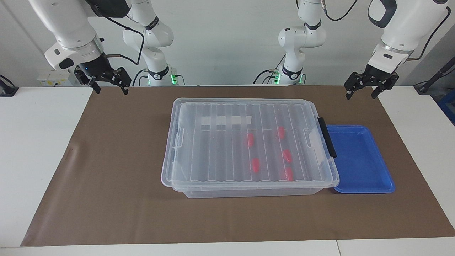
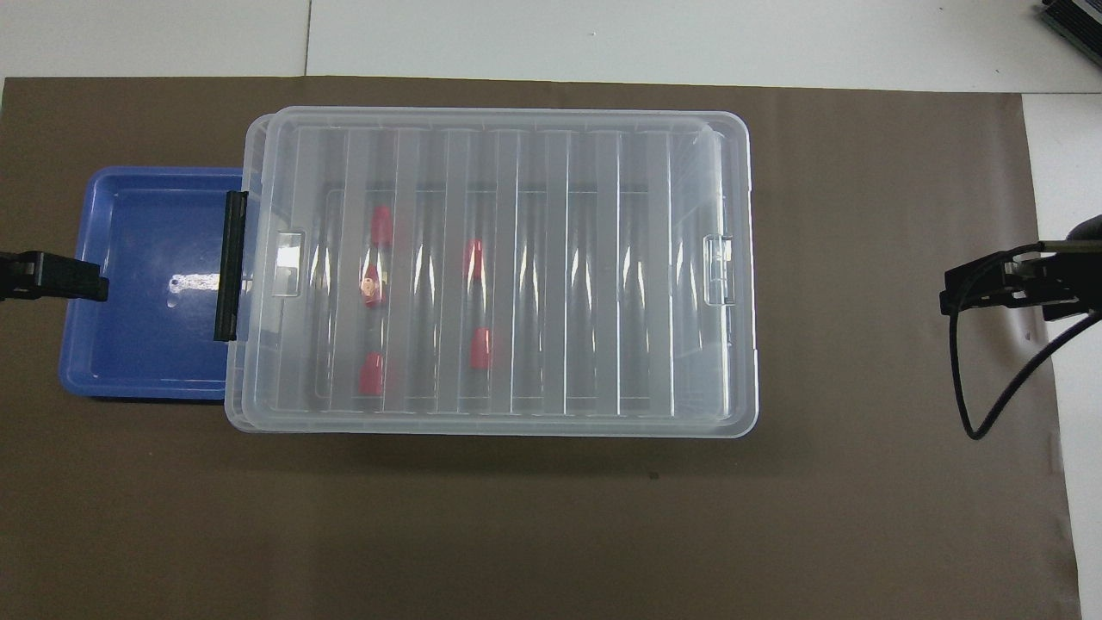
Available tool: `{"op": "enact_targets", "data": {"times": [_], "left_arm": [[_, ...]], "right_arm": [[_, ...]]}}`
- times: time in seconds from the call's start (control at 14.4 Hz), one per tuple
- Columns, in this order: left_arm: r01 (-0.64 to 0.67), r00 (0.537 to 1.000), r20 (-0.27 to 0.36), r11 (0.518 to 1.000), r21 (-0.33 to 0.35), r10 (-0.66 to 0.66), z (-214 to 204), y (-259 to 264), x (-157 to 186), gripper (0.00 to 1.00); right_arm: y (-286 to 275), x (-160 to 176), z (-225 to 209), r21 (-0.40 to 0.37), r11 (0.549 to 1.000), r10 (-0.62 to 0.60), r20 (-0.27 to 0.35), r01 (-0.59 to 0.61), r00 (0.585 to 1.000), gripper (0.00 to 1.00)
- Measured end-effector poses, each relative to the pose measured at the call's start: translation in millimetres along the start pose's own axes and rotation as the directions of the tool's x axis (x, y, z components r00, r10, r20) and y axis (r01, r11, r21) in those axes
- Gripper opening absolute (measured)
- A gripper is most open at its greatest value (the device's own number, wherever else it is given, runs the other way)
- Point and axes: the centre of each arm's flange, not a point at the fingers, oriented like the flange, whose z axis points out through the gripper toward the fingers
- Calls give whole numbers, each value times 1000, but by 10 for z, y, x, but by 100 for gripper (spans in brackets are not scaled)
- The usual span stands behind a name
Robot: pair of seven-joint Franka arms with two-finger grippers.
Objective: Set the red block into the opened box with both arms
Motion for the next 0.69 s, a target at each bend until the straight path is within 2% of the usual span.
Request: {"op": "enact_targets", "data": {"times": [0.69], "left_arm": [[0,1000,0,1000,0,0,0,0,0,100]], "right_arm": [[74,-9,16,-20,999,-29,4,29,1000,100]]}}
